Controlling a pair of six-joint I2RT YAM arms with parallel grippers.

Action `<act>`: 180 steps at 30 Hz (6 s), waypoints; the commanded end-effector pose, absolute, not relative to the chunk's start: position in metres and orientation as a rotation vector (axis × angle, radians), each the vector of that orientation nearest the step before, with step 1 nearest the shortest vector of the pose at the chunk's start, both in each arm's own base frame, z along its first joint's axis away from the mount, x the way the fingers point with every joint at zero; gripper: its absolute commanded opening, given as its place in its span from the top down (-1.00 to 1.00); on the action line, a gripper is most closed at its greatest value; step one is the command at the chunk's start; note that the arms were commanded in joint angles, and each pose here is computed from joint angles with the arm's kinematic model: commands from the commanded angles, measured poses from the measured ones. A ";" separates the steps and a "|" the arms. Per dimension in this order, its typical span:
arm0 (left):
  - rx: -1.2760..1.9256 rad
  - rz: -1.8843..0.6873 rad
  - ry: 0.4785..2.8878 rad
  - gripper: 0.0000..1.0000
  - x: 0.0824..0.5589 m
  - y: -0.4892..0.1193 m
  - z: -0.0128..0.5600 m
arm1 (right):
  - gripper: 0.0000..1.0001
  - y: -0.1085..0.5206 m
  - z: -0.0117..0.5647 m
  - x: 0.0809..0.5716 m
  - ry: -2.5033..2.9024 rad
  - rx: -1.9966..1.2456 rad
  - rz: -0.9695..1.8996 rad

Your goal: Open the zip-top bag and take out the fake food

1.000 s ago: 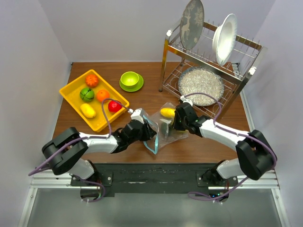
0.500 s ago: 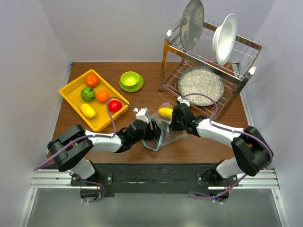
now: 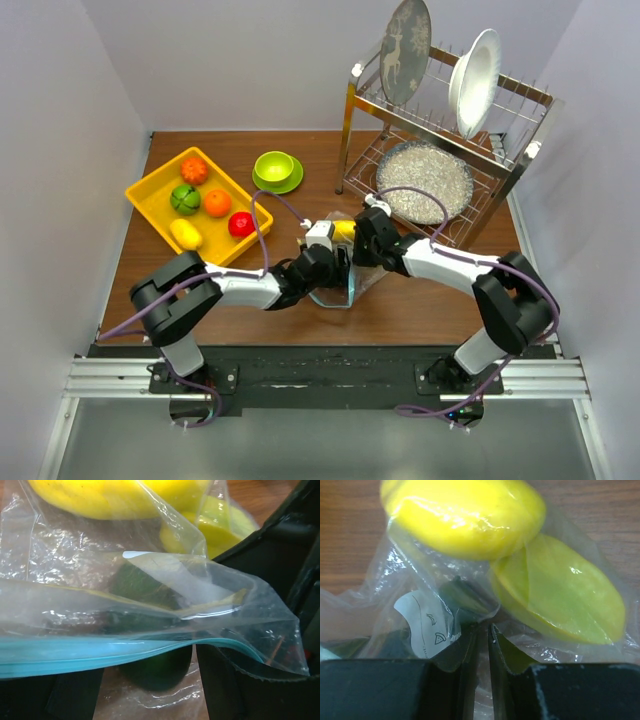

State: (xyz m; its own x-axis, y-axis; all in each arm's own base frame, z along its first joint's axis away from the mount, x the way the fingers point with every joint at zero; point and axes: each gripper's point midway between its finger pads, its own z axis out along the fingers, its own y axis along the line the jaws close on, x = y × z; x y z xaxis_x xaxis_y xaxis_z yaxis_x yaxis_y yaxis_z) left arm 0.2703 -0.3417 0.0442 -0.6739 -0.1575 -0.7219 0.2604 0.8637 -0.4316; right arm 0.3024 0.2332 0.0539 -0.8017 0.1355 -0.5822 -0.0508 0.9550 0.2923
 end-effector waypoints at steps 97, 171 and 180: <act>-0.147 -0.874 2.157 0.53 0.230 -0.284 0.086 | -0.65 0.250 0.129 0.420 2.271 -0.045 0.364; 0.238 -0.431 2.199 -0.68 0.251 -0.340 0.056 | 0.17 0.183 0.096 0.319 2.386 0.055 0.177; 0.214 -0.404 2.198 0.09 0.253 -0.339 0.058 | 0.42 0.177 0.088 0.319 2.392 0.055 0.129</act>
State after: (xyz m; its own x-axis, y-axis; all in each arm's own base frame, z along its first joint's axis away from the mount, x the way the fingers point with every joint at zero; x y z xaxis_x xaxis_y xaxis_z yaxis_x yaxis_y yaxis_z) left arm 0.2429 -0.3344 0.0359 -0.6557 0.0367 -0.7541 0.2993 0.9296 -0.2149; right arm 0.3122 0.1765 0.0827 -0.7617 0.0633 -0.6448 -0.0094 0.9940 0.1087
